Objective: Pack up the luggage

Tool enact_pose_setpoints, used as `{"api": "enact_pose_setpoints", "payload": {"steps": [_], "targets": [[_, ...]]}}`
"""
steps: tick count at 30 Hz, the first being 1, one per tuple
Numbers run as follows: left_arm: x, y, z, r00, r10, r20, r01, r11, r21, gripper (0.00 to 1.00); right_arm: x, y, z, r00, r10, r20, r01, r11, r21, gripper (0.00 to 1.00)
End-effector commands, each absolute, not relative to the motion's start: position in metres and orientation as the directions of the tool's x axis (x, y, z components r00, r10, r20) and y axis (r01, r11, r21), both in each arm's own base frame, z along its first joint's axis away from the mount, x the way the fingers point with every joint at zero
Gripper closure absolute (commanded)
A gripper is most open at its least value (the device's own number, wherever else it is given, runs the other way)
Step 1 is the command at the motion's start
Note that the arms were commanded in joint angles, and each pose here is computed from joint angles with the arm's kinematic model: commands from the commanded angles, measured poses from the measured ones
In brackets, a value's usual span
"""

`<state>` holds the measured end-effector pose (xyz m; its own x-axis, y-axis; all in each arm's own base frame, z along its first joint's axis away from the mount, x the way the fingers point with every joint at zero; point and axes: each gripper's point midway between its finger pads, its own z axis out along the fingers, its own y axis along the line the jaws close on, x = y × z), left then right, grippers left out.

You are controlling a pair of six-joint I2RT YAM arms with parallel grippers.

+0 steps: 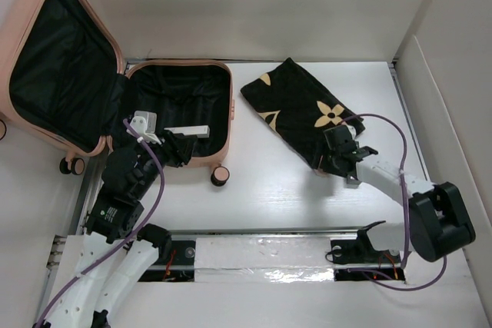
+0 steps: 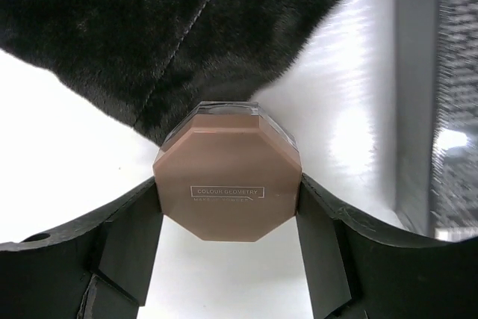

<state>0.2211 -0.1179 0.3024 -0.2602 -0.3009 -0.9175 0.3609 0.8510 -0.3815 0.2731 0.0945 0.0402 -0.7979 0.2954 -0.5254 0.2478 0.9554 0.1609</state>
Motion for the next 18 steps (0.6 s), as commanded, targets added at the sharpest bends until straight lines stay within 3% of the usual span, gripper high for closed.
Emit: {"api": "enact_pose_setpoints", "payload": {"steps": [1, 4, 8, 12, 15, 16, 18], "targets": [[0.22, -0.118, 0.32, -0.209, -0.313, -0.927, 0.383, 0.846, -0.372, 0.58, 0.276, 0.09, 0.062, -0.748, 0.286, -0.599, 0.238, 0.958, 0.16, 0.44], [0.22, -0.118, 0.32, -0.208, -0.313, -0.927, 0.385, 0.845, -0.372, 0.58, 0.272, 0.089, 0.076, -0.735, 0.275, -0.619, 0.226, 0.961, 0.158, 0.44], [0.22, -0.119, 0.319, -0.213, -0.311, -0.926, 0.386, 0.844, -0.372, 0.58, 0.266, 0.136, 0.118, -0.72, 0.203, -0.664, 0.057, 0.97, 0.235, 0.45], [0.22, -0.119, 0.32, -0.209, -0.313, -0.927, 0.387, 0.844, -0.372, 0.58, 0.284, 0.23, 0.214, -0.629, 0.186, -0.755, -0.24, 0.877, 0.417, 0.44], [0.221, -0.116, 0.32, -0.208, -0.318, -0.925, 0.371, 0.849, -0.375, 0.59, 0.296, 0.299, 0.236, -0.601, 0.114, -0.791, -0.395, 0.818, 0.418, 0.42], [0.221, -0.113, 0.322, -0.195, -0.324, -0.926, 0.358, 0.855, -0.374, 0.59, 0.301, 0.328, 0.272, -0.559, 0.119, -0.82, -0.462, 0.777, 0.428, 0.42], [0.221, -0.11, 0.323, -0.187, -0.331, -0.925, 0.346, 0.859, -0.378, 0.59, 0.321, 0.369, 0.251, -0.557, 0.022, -0.83, -0.516, 0.774, 0.367, 0.42]]}}
